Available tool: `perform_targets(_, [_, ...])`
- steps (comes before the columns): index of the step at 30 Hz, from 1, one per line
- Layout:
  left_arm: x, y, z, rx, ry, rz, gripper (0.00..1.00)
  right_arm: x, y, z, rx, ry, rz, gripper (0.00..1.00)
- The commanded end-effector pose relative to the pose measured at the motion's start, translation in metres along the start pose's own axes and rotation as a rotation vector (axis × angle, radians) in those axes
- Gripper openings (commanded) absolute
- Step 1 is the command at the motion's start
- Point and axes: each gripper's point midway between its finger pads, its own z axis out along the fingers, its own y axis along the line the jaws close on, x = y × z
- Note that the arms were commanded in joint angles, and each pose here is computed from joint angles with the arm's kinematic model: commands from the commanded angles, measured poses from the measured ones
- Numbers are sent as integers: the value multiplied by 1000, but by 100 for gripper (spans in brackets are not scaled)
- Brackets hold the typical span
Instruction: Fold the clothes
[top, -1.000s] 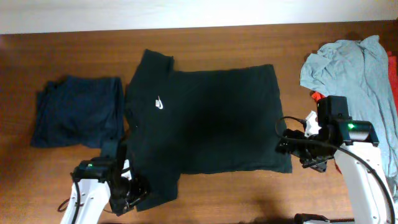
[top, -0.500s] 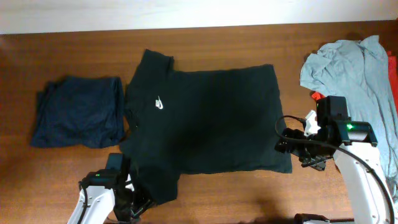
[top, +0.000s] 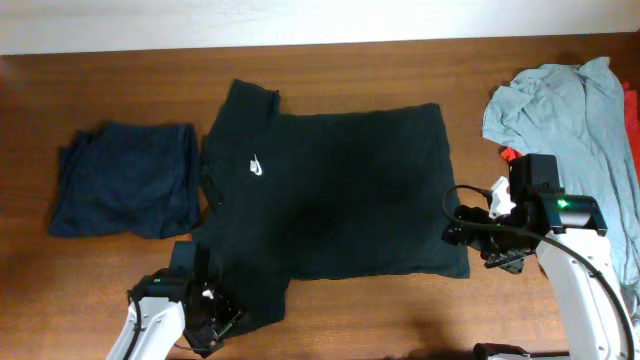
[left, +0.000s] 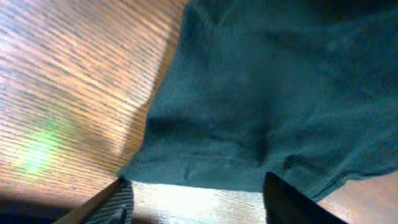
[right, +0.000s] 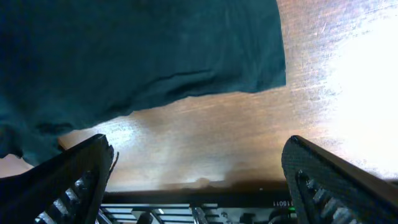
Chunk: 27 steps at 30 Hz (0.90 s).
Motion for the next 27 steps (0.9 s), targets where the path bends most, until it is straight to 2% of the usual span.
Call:
perform_targets(1, [-15,0,7,-16,-43,2,56,-2,0,-1,-5,-10,11,88])
perform_targets(4, [-18,-2,14,-22,-32,-1,29,-2,0,-1,-5,-10,11,88])
perform_targets(10, [-14,-5,22,-24,32,5,1,-3,0,-1,-4,-11,12,88])
perform_targets(17, [-20,-28,-11,18,21,112,1,-6,1,-1,-8,-24,9,88])
perform_targets(21, [-32,-44,-41,39,-53,153,0,-3,-1,1,-1,-5,22,89])
perform_targets(27, [-53,-62,-88,41,-206,211,1,10,-16,23,68,114,96,89])
